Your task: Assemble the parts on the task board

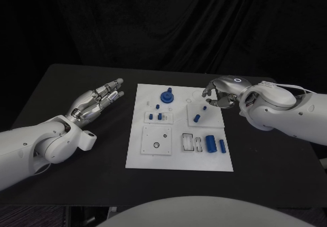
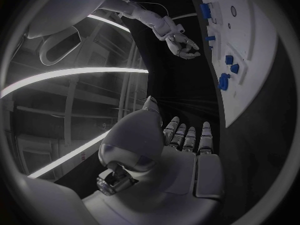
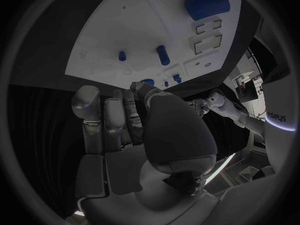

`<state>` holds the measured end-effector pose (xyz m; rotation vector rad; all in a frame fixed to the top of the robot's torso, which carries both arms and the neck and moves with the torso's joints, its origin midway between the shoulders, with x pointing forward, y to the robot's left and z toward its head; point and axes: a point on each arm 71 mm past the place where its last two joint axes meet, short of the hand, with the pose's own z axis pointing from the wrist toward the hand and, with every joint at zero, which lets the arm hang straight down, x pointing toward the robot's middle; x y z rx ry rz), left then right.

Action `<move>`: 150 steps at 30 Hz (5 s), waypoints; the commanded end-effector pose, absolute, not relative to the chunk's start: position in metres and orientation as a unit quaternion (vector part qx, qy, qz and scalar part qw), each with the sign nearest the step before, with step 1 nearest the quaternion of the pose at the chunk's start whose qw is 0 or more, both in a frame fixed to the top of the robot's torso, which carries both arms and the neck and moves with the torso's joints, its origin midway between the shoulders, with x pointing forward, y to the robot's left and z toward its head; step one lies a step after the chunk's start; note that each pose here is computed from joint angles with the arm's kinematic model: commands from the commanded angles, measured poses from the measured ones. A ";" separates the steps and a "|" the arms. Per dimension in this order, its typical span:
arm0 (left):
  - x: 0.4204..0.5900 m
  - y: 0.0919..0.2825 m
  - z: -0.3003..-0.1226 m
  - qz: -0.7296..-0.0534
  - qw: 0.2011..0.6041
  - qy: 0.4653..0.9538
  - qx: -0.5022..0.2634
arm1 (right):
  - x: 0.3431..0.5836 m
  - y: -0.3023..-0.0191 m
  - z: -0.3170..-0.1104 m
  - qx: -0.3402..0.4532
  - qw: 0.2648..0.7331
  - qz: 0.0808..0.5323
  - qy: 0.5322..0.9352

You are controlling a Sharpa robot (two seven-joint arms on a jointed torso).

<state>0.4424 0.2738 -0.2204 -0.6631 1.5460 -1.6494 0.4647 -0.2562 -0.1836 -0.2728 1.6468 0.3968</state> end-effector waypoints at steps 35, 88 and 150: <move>0.436 0.267 -0.208 -0.730 0.371 0.520 -0.243 | 0.470 -0.270 -0.210 -0.109 0.645 0.151 0.741; 0.437 0.266 -0.226 -0.723 0.349 0.539 -0.256 | 0.478 -0.260 -0.234 -0.113 0.612 0.166 0.765; 0.437 0.265 -0.232 -0.717 0.340 0.549 -0.262 | 0.473 -0.250 -0.183 -0.102 0.675 0.199 0.703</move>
